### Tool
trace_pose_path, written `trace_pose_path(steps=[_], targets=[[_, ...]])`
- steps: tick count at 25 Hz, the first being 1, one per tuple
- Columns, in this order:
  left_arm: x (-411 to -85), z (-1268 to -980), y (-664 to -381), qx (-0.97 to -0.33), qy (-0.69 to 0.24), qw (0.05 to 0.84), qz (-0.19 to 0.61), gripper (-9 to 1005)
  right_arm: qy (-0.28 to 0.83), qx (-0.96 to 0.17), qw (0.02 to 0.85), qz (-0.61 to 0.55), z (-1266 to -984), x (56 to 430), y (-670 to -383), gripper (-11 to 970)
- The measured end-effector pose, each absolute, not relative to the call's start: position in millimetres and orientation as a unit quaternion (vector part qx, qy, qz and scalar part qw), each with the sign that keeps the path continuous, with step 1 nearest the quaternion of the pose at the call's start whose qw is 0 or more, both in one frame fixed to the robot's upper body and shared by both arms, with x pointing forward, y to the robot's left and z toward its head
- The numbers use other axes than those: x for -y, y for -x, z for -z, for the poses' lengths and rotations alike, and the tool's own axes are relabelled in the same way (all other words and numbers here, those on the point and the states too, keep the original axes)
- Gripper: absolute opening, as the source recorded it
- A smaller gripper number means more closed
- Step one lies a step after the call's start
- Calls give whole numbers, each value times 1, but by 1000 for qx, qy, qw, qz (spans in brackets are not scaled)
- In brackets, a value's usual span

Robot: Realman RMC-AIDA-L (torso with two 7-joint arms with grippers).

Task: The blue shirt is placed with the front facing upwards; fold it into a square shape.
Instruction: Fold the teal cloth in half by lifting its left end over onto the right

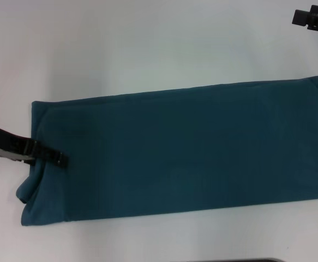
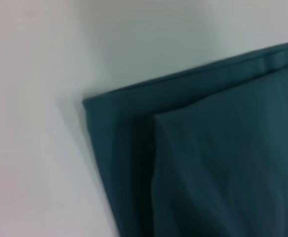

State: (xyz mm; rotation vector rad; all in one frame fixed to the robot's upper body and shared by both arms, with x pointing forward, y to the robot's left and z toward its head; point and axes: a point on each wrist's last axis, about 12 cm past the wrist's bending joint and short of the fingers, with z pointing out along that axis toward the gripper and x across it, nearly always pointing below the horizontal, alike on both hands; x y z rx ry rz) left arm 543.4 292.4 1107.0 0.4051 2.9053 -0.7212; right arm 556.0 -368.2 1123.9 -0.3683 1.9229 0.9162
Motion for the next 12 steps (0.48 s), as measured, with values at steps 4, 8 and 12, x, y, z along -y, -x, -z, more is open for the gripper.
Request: trace_pose_path(steps=[4, 8, 12], targets=[[-290, -1107, -544, -959, -138, 60, 240, 906, 150, -785, 470, -374, -1124, 369, -556, 942], [-290, -1107, -544, -959, -138, 60, 240, 906, 149, -785, 470, -374, -1124, 369, -555, 942], [-291, -1108, -545, -959, -138, 61, 238, 906, 150, -785, 470, -374, -1124, 369, -555, 942]])
